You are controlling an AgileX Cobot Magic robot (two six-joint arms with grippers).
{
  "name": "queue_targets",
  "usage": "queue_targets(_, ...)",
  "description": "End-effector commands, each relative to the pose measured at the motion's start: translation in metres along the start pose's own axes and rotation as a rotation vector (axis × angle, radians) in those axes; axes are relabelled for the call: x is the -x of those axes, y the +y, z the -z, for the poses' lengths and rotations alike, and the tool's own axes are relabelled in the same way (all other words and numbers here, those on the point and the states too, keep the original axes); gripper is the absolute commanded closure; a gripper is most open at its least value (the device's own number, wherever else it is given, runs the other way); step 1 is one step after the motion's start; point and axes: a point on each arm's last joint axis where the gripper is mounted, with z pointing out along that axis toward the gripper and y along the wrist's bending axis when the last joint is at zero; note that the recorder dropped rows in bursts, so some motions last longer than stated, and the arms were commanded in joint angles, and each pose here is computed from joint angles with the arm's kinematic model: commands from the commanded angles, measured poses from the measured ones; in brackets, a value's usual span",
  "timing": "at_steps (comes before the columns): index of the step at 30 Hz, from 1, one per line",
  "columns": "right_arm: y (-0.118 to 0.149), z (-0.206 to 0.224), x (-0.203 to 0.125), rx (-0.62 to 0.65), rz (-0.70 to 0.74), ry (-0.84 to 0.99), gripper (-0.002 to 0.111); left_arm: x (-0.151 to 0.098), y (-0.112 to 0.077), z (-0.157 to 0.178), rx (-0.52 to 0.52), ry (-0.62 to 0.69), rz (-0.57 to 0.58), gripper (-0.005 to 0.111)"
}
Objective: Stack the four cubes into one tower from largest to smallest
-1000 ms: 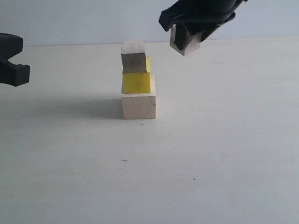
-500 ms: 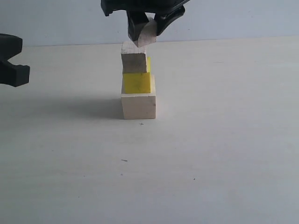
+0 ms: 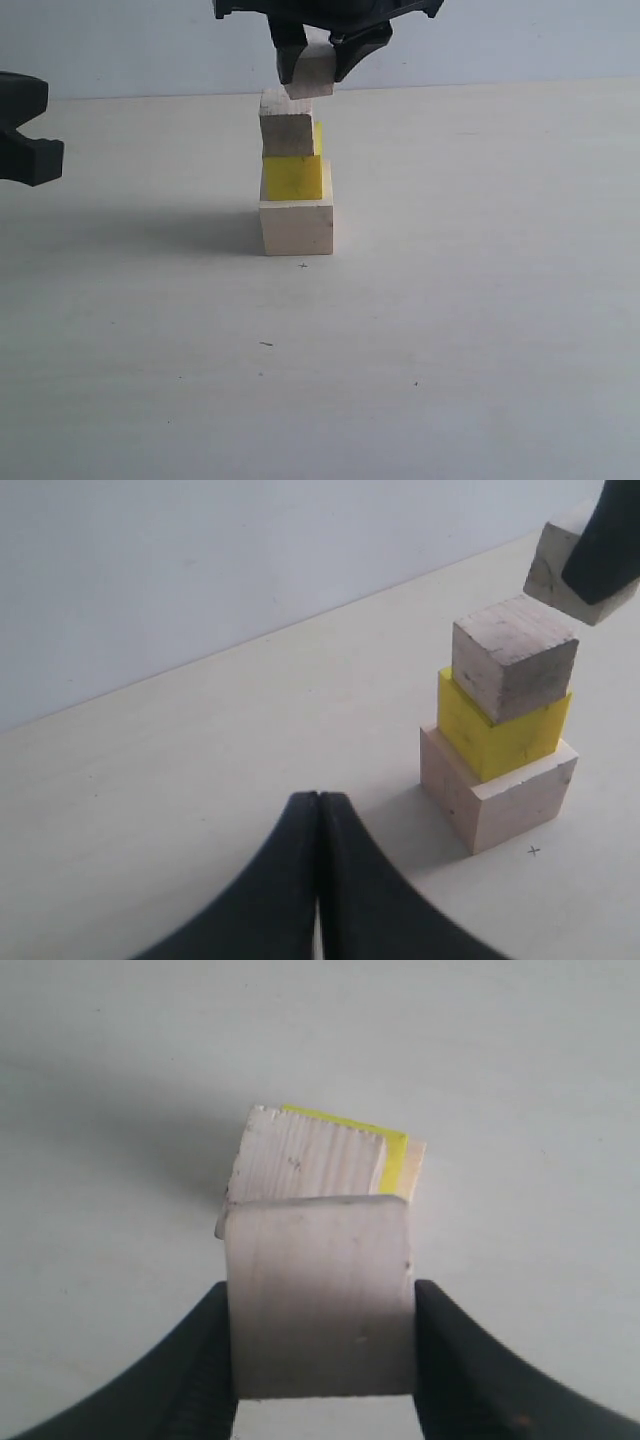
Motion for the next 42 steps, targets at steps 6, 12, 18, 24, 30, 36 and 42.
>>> queue_targets(6, 0.003, -0.009, 0.008, -0.012, -0.01, -0.015, 0.108, 0.003, -0.001, 0.0, -0.013, -0.013, 0.015, 0.107)
queue_targets(12, 0.009, -0.007, 0.01, 0.022, -0.025, -0.019, 0.108, 0.003, -0.001, 0.0, -0.016, -0.016, 0.015, 0.107)
queue_targets(18, 0.01, -0.007, 0.009, 0.017, -0.03, -0.021, 0.108, 0.003, -0.001, 0.0, -0.016, -0.015, 0.018, 0.107)
queue_targets(24, 0.009, -0.007, 0.01, 0.006, -0.07, -0.027, 0.108, 0.003, -0.002, 0.0, -0.02, -0.015, 0.024, 0.107)
queue_targets(30, 0.015, -0.007, 0.008, 0.015, -0.082, -0.036, 0.108, 0.003, -0.002, 0.0, -0.021, -0.017, 0.024, 0.107)
queue_targets(36, 0.015, -0.018, 0.009, 0.009, -0.08, -0.027, 0.108, 0.003, -0.002, 0.0, -0.022, -0.016, 0.026, 0.107)
queue_targets(42, 0.014, -0.02, 0.01, -0.008, -0.104, -0.037, 0.108, 0.003, -0.002, 0.0, -0.023, -0.017, 0.028, 0.107)
